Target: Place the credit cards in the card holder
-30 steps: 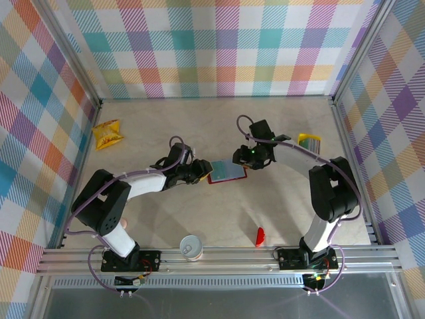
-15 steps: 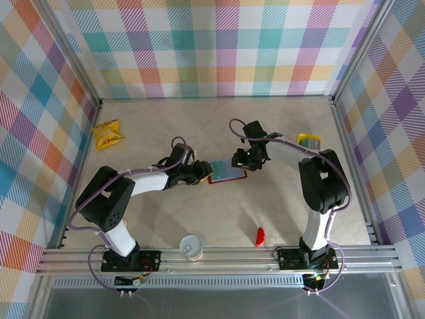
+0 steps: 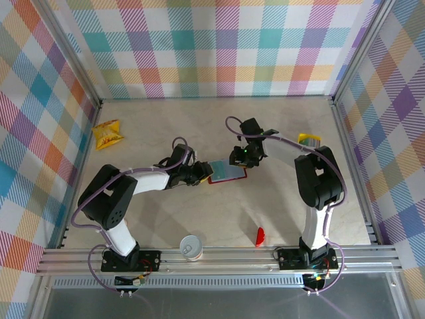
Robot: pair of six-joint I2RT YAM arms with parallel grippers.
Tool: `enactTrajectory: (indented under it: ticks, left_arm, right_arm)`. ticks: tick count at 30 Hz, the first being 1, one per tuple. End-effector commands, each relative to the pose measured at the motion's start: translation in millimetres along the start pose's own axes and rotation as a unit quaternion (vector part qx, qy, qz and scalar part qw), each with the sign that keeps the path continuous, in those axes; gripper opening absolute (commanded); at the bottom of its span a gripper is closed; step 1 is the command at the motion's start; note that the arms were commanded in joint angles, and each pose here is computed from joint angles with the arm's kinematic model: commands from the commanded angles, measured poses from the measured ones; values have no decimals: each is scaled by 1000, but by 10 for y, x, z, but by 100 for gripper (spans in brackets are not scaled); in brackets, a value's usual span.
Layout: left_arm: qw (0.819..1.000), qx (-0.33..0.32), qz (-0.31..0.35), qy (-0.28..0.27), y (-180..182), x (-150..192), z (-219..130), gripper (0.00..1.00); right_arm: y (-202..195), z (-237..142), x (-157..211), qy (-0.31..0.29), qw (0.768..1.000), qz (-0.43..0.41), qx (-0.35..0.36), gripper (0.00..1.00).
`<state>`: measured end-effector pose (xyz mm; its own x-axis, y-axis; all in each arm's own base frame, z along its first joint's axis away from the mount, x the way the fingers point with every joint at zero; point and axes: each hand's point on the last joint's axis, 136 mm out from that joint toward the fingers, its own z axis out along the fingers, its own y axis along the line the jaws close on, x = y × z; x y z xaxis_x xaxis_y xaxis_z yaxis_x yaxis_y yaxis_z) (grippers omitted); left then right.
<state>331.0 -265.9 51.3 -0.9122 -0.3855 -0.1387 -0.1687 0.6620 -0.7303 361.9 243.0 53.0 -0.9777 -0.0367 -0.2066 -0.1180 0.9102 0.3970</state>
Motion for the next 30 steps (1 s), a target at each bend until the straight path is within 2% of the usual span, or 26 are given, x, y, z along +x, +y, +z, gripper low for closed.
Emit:
enactTrajectory:
  ticks: [1, 17, 30]
  left_arm:
    - [1000, 0, 4, 2, 23, -29, 29, 33]
    - [1000, 3, -3, 9, 60, -14, 111, 33]
    - [1000, 3, -5, 13, 85, -3, 151, 32]
  right_arm:
    - [21, 29, 3, 11, 1000, -14, 9, 35]
    - [-95, 179, 29, 21, 998, -23, 49, 38]
    - [35, 316, 94, 41, 999, -10, 2, 36]
